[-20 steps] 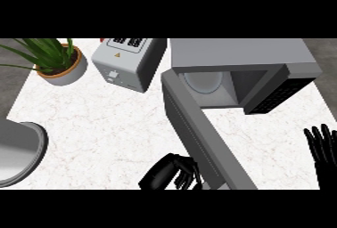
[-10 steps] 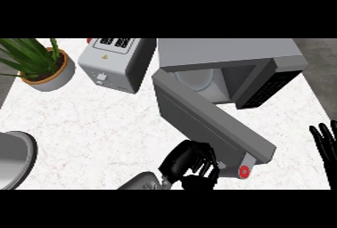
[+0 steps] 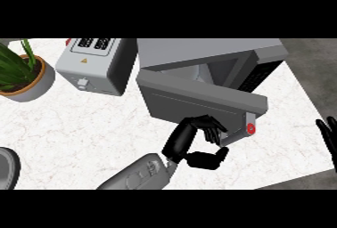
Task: Pick up the milk, place it into the microwave and close the microwave
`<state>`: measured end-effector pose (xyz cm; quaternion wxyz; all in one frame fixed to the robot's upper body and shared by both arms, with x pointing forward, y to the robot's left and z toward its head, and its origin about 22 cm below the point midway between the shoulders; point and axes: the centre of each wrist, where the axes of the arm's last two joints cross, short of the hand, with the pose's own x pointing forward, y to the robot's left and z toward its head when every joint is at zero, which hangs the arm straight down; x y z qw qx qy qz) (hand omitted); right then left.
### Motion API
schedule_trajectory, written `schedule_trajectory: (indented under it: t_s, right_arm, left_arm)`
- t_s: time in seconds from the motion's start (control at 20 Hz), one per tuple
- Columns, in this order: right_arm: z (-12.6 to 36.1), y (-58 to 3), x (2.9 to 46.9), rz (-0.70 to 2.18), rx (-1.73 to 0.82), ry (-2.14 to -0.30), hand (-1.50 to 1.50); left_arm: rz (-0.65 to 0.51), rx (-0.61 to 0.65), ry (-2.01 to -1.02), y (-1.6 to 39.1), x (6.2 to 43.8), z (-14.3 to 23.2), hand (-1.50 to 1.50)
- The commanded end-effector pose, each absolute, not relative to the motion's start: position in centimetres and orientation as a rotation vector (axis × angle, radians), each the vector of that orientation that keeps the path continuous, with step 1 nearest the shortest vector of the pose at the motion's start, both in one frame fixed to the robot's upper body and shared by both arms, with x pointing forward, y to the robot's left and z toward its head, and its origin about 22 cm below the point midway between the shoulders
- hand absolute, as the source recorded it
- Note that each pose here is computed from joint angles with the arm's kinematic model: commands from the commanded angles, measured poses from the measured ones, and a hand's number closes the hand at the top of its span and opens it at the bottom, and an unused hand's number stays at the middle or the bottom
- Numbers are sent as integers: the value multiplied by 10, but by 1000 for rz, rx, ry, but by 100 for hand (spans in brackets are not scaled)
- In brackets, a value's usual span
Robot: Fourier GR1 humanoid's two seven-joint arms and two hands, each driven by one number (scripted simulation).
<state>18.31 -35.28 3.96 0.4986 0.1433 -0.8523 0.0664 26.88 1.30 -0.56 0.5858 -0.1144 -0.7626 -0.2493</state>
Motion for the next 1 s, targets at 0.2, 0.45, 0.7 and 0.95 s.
schedule_trajectory:
  t_s: [0.2, 0.45, 0.7, 0.95]
  right_arm:
    - [57, -349, 194, 169, 414, -2108, -150]
    - [70, -356, 203, 205, 439, -2114, -150]
    - [79, -354, 210, 220, 508, -2127, -150]
    - [84, -355, 215, 229, 551, -2117, -150]
  left_arm:
    - [-404, -231, -1901, 7, 300, 24, -150]
    - [-390, -214, -1931, 1, 313, 36, -150]
    - [-349, -189, -1944, -1, 326, 46, -150]
    - [-324, -170, -1953, -1, 332, 47, -150]
